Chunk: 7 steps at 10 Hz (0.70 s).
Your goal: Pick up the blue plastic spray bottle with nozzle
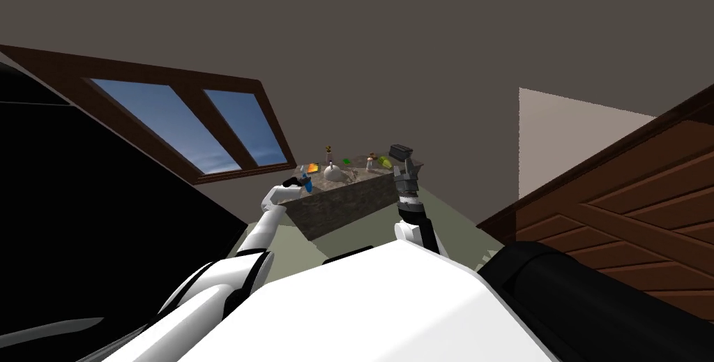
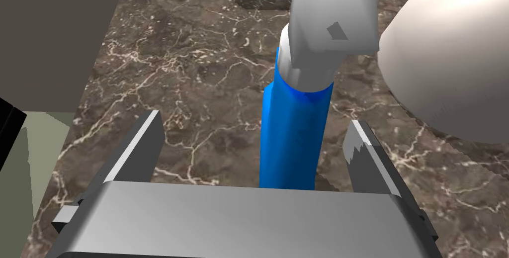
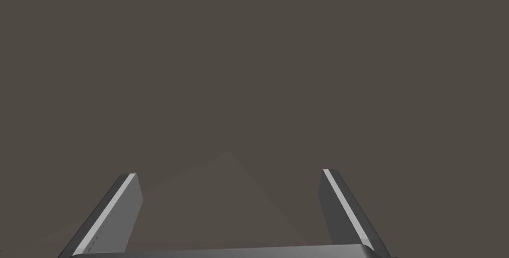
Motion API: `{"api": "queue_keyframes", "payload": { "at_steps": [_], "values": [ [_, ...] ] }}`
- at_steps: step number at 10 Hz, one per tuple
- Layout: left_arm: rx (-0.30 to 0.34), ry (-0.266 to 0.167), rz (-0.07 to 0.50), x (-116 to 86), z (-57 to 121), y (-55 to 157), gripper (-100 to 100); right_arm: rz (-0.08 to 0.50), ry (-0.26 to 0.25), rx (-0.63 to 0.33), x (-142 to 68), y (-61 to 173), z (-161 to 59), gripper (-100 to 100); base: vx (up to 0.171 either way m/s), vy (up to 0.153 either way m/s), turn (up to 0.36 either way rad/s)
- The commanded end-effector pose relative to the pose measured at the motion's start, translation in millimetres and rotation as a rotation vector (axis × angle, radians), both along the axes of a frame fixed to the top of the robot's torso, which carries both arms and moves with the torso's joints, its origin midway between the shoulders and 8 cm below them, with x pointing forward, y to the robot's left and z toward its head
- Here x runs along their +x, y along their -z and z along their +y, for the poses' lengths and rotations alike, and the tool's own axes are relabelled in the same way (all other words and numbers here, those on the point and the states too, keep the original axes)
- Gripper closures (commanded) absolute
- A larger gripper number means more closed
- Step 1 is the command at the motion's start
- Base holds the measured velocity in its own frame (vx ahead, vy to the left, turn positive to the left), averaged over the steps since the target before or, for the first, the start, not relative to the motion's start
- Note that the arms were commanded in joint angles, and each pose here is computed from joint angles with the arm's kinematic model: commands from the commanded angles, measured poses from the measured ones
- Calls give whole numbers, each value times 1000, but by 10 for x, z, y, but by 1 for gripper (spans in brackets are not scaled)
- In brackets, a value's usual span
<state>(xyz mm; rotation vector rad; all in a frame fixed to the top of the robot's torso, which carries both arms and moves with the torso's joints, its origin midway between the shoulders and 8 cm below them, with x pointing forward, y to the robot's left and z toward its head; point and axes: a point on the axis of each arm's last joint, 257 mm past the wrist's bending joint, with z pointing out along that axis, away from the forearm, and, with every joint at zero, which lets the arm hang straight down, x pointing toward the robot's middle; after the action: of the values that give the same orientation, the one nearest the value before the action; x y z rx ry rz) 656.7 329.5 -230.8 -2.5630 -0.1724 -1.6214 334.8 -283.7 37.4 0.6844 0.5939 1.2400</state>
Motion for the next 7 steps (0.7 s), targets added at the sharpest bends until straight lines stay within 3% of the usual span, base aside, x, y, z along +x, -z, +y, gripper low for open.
{"api": "queue_keyframes", "payload": {
  "at_steps": [1,2,3,7],
  "values": [
    [43,20,8,-1,-2,6,-100,0,0,0,0,0,0,0,-3,7,4],
    [-25,23,-34,148,-81,-152,-100,0,0,0,0,0,0,0,11,-63,240],
    [-42,16,-3,120,-19,-11,-100,0,0,0,0,1,0,0,20,-84,173],
    [41,66,15,116,-40,15,-100,0,0,0,0,0,0,0,2,-6,-9]
  ]
}}
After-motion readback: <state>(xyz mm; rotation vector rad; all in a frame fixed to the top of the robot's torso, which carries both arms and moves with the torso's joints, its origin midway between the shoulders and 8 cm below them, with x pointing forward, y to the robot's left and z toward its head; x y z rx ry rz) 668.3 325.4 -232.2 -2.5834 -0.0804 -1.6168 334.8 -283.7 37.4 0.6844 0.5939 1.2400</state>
